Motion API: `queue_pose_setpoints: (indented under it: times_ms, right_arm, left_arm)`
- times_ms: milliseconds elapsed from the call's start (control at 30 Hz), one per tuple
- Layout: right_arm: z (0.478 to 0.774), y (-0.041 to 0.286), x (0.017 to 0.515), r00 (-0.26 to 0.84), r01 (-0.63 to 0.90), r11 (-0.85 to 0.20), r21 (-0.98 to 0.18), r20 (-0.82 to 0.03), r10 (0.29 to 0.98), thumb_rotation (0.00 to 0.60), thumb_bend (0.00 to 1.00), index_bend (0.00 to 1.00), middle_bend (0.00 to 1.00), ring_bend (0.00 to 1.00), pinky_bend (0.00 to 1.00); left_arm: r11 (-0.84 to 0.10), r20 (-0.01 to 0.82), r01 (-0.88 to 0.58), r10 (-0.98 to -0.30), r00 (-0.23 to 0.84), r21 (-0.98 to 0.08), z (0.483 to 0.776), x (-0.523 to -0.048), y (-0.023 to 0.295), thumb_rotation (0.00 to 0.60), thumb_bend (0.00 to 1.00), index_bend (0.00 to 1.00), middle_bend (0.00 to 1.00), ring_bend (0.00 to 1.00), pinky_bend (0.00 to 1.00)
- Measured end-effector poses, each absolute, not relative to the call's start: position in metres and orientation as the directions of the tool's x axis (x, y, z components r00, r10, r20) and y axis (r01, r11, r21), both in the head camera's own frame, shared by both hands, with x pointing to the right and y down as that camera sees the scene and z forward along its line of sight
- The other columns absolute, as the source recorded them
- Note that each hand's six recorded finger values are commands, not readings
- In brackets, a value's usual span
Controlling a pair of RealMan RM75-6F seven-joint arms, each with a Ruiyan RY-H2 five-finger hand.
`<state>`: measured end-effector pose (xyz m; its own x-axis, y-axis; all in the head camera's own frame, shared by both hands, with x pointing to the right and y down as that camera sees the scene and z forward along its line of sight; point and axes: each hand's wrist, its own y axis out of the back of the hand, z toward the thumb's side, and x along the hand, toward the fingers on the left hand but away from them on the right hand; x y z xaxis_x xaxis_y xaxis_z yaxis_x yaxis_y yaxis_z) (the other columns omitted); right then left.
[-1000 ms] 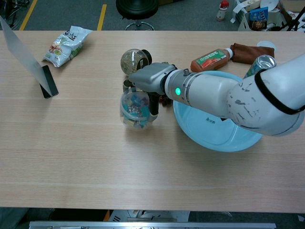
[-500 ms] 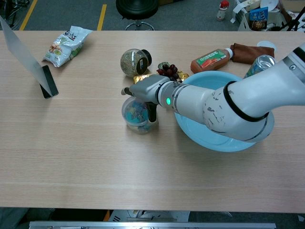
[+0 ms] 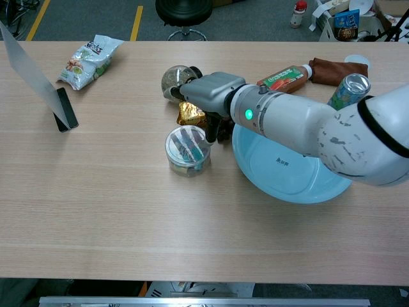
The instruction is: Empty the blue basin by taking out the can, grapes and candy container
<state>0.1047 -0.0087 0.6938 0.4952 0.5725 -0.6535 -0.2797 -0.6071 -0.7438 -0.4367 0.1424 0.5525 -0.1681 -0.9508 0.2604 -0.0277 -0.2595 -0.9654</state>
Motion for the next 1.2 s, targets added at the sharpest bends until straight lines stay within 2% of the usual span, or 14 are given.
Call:
queue_pose_setpoints:
  times_ms: [367,633,933,1200]
  right_arm:
    - [0.635,-0.023,0.188,0.437,-0.199,-0.479,-0.855,-0.515,0.737,0.6,0.15,0.0,0.19,0.13,0.28]
    - [0.602,-0.017,0.238,0.391,-0.174,-0.366,-0.914,-0.405,0.826,0.6,0.16,0.0,0.21,0.13,0.28]
    - [0.586,0.003,0.291,0.303,-0.146,-0.309,-0.94,-0.34,0.89,0.6,0.17,0.01,0.23,0.13,0.28]
    - [0.572,0.041,0.357,0.171,-0.137,-0.259,-0.956,-0.281,0.945,0.6,0.18,0.03,0.23,0.13,0.28]
  left_arm:
    - [-0.257,0.257,-0.019,-0.958,-0.129,-0.966,0.554,-0.429,0.133,0.6,0.27,0.29,0.23,0.19,0.17]
    - [-0.259,0.26,-0.022,-0.959,-0.117,-0.966,0.556,-0.426,0.129,0.6,0.27,0.29,0.23,0.19,0.17]
    - [-0.262,0.261,-0.006,-0.959,-0.106,-0.965,0.558,-0.426,0.127,0.6,0.27,0.29,0.23,0.19,0.17]
    - [-0.258,0.256,0.005,-0.962,-0.1,-0.966,0.559,-0.425,0.126,0.6,0.27,0.29,0.23,0.19,0.17]
